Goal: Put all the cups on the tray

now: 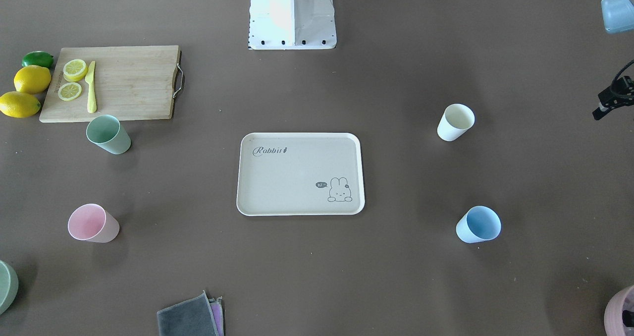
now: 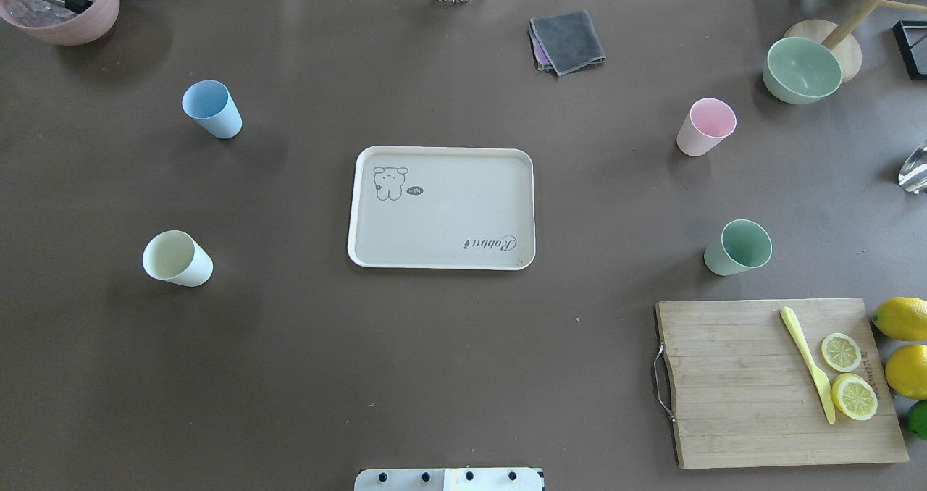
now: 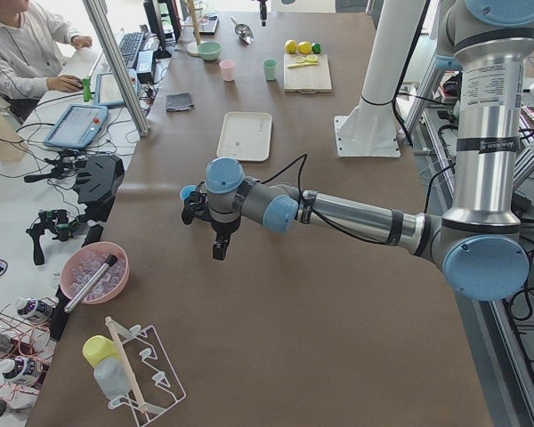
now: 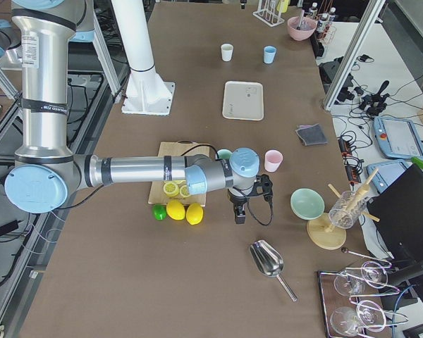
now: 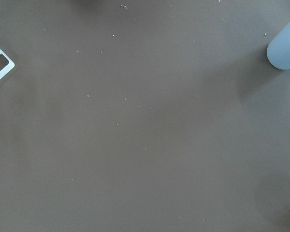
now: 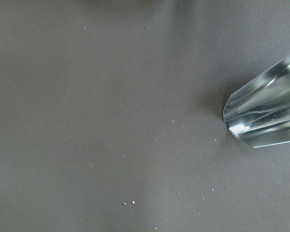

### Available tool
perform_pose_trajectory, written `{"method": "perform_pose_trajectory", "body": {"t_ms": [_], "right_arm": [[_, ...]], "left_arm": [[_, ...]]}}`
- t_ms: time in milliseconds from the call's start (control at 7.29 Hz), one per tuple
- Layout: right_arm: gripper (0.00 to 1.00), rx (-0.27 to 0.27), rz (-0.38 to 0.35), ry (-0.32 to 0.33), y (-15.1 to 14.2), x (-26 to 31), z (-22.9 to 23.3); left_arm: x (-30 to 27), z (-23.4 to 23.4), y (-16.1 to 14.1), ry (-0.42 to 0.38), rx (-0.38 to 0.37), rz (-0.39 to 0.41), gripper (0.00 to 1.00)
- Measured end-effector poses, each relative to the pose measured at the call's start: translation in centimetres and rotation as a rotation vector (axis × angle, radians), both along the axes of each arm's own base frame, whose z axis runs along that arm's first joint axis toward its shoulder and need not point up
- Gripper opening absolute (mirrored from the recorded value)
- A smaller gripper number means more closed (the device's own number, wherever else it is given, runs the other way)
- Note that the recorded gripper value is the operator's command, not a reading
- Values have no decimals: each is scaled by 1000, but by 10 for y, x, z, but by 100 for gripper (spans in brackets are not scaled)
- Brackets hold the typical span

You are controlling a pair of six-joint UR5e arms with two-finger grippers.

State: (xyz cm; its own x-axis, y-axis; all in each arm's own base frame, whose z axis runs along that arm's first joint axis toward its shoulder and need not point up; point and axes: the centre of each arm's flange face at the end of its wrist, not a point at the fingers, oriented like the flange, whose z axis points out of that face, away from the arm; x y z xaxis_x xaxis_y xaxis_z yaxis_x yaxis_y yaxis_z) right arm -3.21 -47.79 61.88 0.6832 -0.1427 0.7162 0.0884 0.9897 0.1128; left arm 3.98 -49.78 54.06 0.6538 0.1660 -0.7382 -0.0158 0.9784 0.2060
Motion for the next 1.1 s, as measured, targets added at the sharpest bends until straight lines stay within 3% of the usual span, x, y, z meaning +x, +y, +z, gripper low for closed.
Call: {"method": "perform_pose_trajectory", "body": {"t_ms": [548, 1097], "right_arm": [[100, -2, -3, -9, -1, -1, 0], [100, 14, -16, -77, 2, -6, -9]], "left_arm": [[-2, 4, 10, 3, -13, -3, 99], [-5, 13, 26, 18, 48, -16, 98]]}}
